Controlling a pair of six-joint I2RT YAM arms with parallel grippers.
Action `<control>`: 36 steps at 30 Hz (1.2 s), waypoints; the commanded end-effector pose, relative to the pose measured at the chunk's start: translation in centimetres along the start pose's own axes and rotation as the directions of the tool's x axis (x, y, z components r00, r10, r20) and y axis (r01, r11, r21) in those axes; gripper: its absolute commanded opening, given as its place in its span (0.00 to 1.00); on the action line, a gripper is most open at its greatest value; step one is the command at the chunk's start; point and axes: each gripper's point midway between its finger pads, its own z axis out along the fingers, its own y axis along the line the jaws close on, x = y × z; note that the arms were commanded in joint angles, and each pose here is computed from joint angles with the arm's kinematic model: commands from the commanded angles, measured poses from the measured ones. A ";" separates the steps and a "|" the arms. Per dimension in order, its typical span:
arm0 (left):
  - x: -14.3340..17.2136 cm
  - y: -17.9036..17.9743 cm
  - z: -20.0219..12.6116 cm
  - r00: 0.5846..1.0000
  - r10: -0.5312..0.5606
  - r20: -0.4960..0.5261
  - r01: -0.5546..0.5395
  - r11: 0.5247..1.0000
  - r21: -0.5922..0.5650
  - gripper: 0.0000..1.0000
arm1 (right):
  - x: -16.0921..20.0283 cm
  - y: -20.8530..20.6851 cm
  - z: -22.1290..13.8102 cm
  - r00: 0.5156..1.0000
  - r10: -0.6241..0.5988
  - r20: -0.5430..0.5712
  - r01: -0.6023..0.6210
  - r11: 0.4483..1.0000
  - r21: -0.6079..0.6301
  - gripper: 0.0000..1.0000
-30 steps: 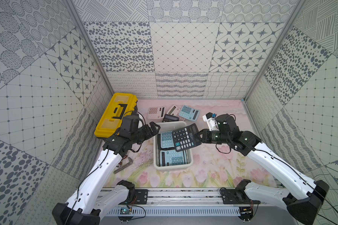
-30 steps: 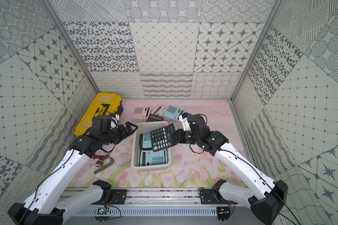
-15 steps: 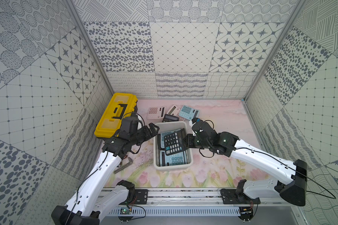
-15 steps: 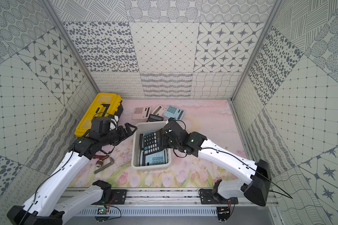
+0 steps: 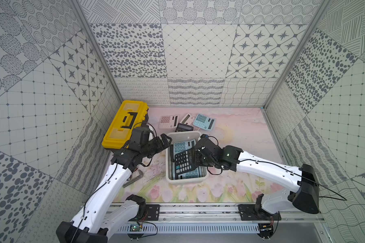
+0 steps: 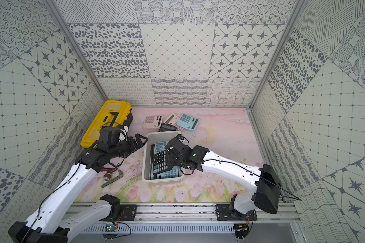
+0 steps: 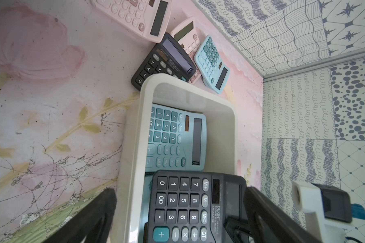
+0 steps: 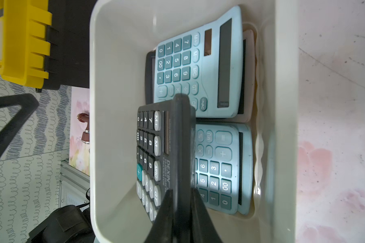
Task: Put the calculator in the storage box
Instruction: Place the calculator in the storage box.
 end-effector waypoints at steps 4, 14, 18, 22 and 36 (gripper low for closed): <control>-0.7 -0.1 0.3 1.000 -0.006 0.018 0.006 1.000 0.016 1.00 | 0.5 0.8 1.5 0.999 0.039 0.011 -0.039 0.999 -0.009 0.00; -0.6 0.2 0.9 1.000 -0.012 0.007 0.012 1.000 0.010 1.00 | 2.8 -0.7 4.0 0.998 0.063 -0.024 -0.061 0.996 0.066 0.00; -0.5 0.4 1.1 1.000 -0.015 0.005 0.015 1.000 0.002 1.00 | 3.5 -1.6 4.5 0.996 0.077 -0.036 -0.073 0.993 0.093 0.00; -0.4 0.6 1.3 1.000 -0.016 -0.002 0.016 1.000 -0.003 1.00 | 3.9 -2.0 4.8 0.996 0.076 -0.045 -0.071 0.992 0.104 0.00; -1.0 1.5 2.1 1.000 -0.008 -0.004 0.008 0.999 -0.053 1.00 | 2.1 -1.7 2.9 0.998 0.050 -0.025 -0.048 0.996 0.070 0.38</control>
